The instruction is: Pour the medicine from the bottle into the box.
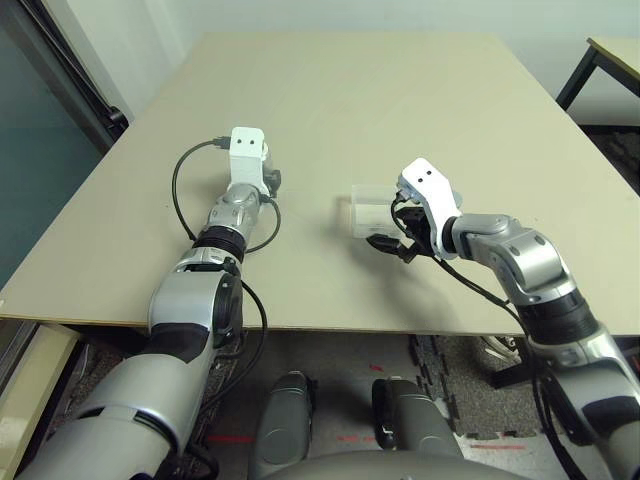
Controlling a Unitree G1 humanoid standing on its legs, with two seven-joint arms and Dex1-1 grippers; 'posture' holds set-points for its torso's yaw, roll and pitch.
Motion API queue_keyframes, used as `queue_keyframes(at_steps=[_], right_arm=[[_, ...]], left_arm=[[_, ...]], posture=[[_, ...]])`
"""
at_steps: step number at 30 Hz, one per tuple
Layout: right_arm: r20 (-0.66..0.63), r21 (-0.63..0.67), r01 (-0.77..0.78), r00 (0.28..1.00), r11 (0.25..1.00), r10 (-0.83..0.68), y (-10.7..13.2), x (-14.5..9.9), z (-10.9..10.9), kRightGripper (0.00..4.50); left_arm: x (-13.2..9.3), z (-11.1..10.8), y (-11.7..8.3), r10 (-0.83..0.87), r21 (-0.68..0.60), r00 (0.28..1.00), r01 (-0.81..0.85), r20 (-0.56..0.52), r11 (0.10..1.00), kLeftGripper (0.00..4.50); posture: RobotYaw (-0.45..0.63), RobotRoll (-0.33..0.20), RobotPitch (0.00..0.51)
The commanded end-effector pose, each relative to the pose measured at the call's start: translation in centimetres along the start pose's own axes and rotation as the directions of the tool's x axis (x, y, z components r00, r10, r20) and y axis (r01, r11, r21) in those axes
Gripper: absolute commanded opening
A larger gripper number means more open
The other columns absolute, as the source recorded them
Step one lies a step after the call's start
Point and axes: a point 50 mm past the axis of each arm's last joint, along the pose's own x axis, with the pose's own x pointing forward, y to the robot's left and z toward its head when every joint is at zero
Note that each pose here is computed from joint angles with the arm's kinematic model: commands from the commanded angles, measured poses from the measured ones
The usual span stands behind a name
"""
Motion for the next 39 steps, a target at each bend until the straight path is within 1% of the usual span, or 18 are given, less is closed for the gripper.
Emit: queue_keyframes(at_steps=[1,14,23,26,33,35,39], right_arm=[[-0.006,0.000,0.005,1.000,1.000,-0.005,-0.1,0.0,-0.1,4.50],[-0.008,0.000,0.005,1.000,1.000,-0.005,-0.1,-0.1,-0.2,4.50],[-0.008,0.002,0.008,1.000,1.000,-0.008,-0.2,-0.3,-0.3,4.50],[-0.008,0.004,0.008,1.000,1.000,-0.008,-0.2,-0.4,-0.3,4.50],[-0.012,0.012,0.005,1.000,1.000,-0.005,0.0,-0.6,-0.6,4.50],[-0.014,0.014,0.005,1.000,1.000,-0.005,0.0,-0.7,-0.6,4.50],[-0.016,0.019,0.014,1.000,1.000,-0.014,-0.1,-1.0,-0.8,4.50]], left_arm=[[0.0,-0.2,-0.1,-0.015,0.041,1.000,0.015,0.008,0.999,4.48],[-0.1,-0.3,0.0,0.001,0.010,0.999,-0.001,0.034,1.000,4.48],[-0.4,-1.6,-0.6,-0.030,-0.014,0.999,0.030,0.011,0.999,4.48],[-0.7,-2.0,-0.3,-0.019,-0.032,1.000,0.019,-0.001,0.999,4.48],[-2.8,-3.4,0.7,0.013,-0.068,1.000,-0.015,-0.025,0.998,4.48],[-3.6,-3.7,0.6,0.013,-0.073,0.999,-0.015,-0.033,0.997,4.48],[-5.9,-4.1,-0.3,-0.021,-0.083,0.998,0.017,-0.052,0.996,4.48]], posture=[[0.10,0.000,0.092],[0.10,0.000,0.092],[0.12,0.000,0.099],[0.12,0.000,0.103],[0.13,0.000,0.120],[0.13,0.000,0.122],[0.13,0.000,0.126]])
